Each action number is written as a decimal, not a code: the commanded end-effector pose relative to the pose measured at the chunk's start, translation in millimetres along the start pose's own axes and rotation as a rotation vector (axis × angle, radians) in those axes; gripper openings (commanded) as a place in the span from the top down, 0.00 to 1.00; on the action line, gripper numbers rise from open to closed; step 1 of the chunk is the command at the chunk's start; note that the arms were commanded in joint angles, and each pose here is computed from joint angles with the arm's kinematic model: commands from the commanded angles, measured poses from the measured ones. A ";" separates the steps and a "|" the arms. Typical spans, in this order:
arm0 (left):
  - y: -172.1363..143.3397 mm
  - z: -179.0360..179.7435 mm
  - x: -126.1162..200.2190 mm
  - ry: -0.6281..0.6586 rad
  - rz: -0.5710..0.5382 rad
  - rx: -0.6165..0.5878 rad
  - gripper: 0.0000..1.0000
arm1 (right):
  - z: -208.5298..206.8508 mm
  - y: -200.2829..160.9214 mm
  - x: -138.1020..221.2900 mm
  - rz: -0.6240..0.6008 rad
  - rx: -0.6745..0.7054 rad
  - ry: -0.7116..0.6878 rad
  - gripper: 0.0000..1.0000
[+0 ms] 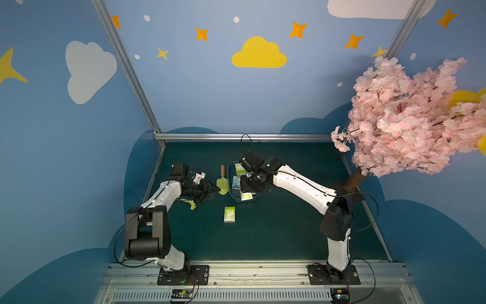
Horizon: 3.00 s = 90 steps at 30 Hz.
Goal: Take the pocket tissues out of the storage box
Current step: Place the pocket tissues at the center of the board.
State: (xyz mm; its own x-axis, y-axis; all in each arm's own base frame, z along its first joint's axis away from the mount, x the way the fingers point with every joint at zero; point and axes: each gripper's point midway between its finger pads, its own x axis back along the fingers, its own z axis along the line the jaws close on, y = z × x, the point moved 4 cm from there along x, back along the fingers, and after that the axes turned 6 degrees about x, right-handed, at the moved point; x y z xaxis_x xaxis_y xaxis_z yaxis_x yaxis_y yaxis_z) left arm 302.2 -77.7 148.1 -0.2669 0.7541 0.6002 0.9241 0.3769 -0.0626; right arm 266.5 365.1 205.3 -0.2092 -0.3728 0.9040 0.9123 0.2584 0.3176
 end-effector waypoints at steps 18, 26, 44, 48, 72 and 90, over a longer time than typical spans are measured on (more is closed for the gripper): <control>-59.3 25.2 19.0 0.072 -0.094 0.025 0.08 | -9.9 -60.7 -47.7 0.112 -0.061 -0.025 0.59; -58.5 29.2 16.7 0.083 -0.089 0.034 0.07 | -18.4 -70.2 -69.1 0.178 -0.065 -0.046 0.59; -57.1 31.9 13.7 0.084 -0.077 0.041 0.07 | -33.4 -75.0 -100.2 0.225 -0.078 -0.089 0.57; -56.5 31.8 12.7 0.080 -0.071 0.044 0.07 | -35.5 -75.7 -104.0 0.228 -0.076 -0.099 0.51; -28.5 -0.2 11.0 -0.025 -0.023 0.030 0.06 | -33.8 -52.9 -3.9 0.067 0.004 -0.094 0.17; 34.6 -31.6 -40.2 -0.057 0.090 0.053 0.29 | -46.0 74.5 -1.5 -0.174 0.141 -0.210 0.15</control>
State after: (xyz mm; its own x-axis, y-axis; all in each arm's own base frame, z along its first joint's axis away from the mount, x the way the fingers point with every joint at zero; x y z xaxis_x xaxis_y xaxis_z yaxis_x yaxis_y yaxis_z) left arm 344.2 -108.5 146.6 -0.2092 0.8022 0.5593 0.9267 0.3452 -0.1485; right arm 336.6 343.7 216.8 -0.3985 -0.2869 0.8712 0.8401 0.2671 0.4722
